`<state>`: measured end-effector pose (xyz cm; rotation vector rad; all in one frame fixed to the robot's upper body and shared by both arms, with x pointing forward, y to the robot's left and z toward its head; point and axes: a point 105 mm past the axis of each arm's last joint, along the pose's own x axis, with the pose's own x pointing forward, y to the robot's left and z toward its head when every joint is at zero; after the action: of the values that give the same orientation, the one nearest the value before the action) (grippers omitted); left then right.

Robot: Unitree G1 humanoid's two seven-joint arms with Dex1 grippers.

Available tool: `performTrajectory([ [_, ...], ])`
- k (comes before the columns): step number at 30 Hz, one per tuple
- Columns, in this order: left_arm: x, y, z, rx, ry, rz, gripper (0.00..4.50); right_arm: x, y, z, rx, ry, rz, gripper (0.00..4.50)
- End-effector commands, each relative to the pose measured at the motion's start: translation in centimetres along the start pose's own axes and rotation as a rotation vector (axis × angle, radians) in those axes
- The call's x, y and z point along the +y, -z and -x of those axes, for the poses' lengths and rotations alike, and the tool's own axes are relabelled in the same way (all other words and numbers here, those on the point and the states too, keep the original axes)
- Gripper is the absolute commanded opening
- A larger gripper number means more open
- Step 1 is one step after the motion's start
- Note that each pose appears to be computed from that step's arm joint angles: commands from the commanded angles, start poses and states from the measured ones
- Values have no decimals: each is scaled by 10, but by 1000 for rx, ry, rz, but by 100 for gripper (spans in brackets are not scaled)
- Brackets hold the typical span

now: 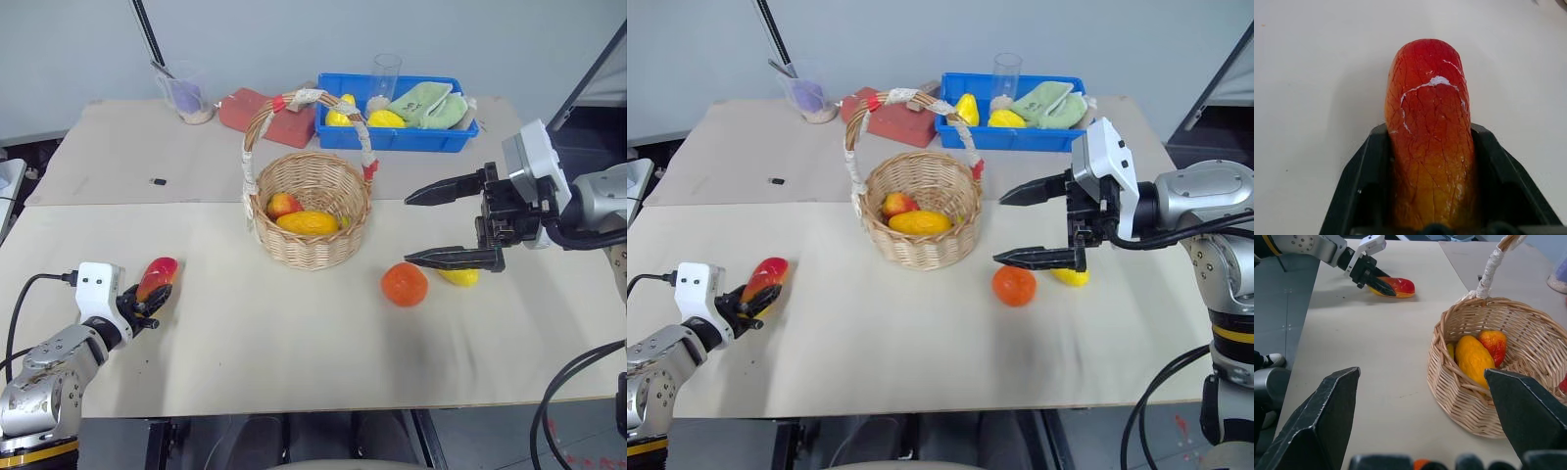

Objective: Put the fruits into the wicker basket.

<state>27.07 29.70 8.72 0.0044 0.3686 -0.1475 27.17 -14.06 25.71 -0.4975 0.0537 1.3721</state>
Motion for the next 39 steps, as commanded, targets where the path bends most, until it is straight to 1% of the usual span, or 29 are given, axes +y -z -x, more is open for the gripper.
performTrajectory([
  [1, -18, -16, 5, -56, 108, -70, 160, 3, -14, 0, -27, -5, 67, 450],
  [2, -30, -24, 6, -81, 173, -88, 160, 4, -15, 0, -28, -5, 69, 450],
  [5, -81, -51, 16, -160, 436, -160, 160, 4, -16, 2, -29, 0, 71, 450],
  [7, -109, -69, 22, -203, 576, -206, 160, 5, -16, 4, -23, 12, 71, 450],
  [8, -120, -79, 25, -223, 628, -231, 160, 5, -16, 5, -20, 19, 69, 450],
  [11, -152, -117, 27, -326, 746, -302, 160, 6, -16, 11, -12, 57, 58, 450],
  [12, -162, -127, 26, -355, 771, -319, 160, 5, -15, 14, -9, 72, 55, 450],
  [15, -176, -143, 16, -400, 778, -350, 160, 4, -15, 17, -11, 108, 48, 450],
  [18, -181, -158, -4, -456, 713, -360, 160, 4, -14, 19, -11, 135, 43, 450],
  [20, -185, -165, -19, -494, 669, -399, 160, 3, -13, 19, -16, 159, 38, 450],
  [21, -189, -168, -25, -514, 660, -406, 210, 4, -13, 20, -19, 170, 35, 450],
  [22, -193, -170, -30, -529, 659, -419, 268, 4, -13, 20, -19, 180, 32, 450],
  [23, -197, -169, -33, -538, 666, -425, 296, 5, -12, 21, -15, 187, 30, 450],
  [24, -200, -169, -35, -545, 675, -428, 355, 6, -11, 21, -11, 192, 28, 450],
  [25, -203, -167, -37, -551, 685, -434, 393, 6, -9, 22, -6, 199, 24, 450],
  [26, -205, -166, -39, -554, 694, -439, 446, 6, -8, 23, 0, 208, 21, 450],
  [29, -210, -160, -36, -556, 750, -452, 446, 6, 2, 25, 40, 231, 8, 450],
  [32, -211, -156, -29, -547, 799, -480, 446, 4, 21, 27, 123, 263, -11, 450],
  [35, -212, -148, -17, -506, 882, -514, 446, 4, 40, 23, 191, 284, -59, 450],
  [39, -203, -127, 14, -407, 1036, -618, 446, 7, 75, 10, 289, 308, -86, 450],
])
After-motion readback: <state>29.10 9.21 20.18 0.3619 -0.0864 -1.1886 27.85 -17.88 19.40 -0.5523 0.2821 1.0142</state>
